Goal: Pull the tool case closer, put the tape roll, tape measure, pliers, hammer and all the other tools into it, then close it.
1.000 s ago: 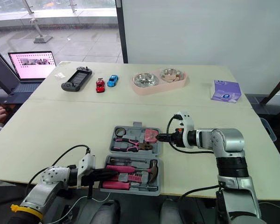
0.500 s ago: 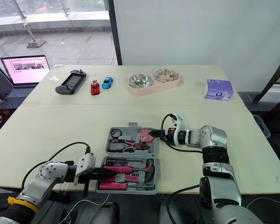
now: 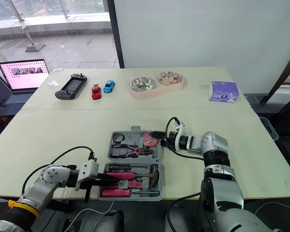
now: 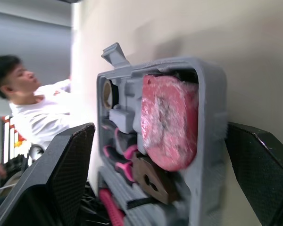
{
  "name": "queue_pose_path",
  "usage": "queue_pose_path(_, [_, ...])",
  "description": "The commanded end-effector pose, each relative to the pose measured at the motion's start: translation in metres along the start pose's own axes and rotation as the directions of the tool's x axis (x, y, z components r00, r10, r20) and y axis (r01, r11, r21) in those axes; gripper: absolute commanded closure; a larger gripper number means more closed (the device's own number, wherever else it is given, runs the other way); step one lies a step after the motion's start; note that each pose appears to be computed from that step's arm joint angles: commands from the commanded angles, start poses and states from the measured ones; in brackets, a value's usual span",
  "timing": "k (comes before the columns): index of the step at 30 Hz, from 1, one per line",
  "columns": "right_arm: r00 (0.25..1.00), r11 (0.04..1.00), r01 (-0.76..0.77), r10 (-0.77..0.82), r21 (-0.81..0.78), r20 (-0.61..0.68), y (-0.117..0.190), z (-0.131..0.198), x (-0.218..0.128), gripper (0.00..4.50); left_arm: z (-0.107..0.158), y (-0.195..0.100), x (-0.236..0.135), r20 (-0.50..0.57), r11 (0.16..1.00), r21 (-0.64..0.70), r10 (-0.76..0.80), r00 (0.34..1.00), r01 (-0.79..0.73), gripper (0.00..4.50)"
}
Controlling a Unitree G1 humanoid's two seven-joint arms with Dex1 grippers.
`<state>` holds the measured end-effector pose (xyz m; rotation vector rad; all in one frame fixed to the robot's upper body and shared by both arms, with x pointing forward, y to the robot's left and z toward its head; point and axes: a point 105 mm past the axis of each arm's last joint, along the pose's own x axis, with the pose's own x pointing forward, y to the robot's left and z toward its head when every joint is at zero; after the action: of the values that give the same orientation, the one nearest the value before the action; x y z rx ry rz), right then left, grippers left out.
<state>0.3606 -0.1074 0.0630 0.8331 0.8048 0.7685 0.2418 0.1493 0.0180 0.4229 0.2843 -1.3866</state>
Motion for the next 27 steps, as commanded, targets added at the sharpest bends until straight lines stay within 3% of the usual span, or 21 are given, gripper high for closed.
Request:
queue_pose_path(1, [0.990,0.986,-0.139,0.139,-0.093,-0.004,0.027,0.007,-0.002,0.03,-0.036,-0.008,-0.012,-0.153,0.997,-0.080,-0.005,0.988,-0.007,4.50])
queue_pose_path(7, [0.973,0.952,-0.232,0.226,-0.199,-0.053,0.044,0.004,-0.009,0.03,-0.034,-0.006,-0.015,-0.155,0.997,-0.076,0.008,0.988,-0.020,4.50])
queue_pose_path(14, [0.971,0.939,-0.237,0.224,-0.251,-0.078,0.044,0.002,-0.009,0.03,-0.022,0.007,-0.021,-0.132,0.997,-0.042,0.062,0.989,-0.068,4.50])
queue_pose_path(27, [0.964,0.925,-0.267,0.253,-0.269,-0.085,0.047,0.004,-0.013,0.03,0.029,0.021,-0.051,-0.015,0.969,-0.085,0.233,0.972,-0.234,4.50])
